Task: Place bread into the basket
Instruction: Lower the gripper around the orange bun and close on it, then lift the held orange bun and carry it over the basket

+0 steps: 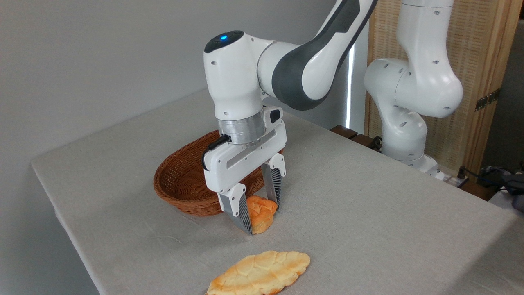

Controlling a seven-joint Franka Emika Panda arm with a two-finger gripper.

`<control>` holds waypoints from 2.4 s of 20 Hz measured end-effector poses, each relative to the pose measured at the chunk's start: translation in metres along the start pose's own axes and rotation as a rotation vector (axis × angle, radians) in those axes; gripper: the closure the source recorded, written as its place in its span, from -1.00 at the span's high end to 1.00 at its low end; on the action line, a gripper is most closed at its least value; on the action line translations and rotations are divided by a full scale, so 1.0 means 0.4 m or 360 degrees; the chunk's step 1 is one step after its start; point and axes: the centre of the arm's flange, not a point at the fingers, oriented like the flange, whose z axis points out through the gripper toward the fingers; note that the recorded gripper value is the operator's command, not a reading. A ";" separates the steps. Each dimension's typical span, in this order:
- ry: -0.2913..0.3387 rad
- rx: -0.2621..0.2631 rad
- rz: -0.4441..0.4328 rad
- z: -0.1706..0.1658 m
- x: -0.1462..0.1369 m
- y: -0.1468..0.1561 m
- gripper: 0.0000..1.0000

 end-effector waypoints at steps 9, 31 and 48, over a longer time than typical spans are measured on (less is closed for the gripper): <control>-0.0001 0.0001 0.0001 0.000 0.000 0.000 0.23; -0.0015 0.0120 -0.0158 -0.084 -0.099 0.039 0.25; 0.0203 0.0168 -0.0345 -0.236 0.114 -0.106 0.39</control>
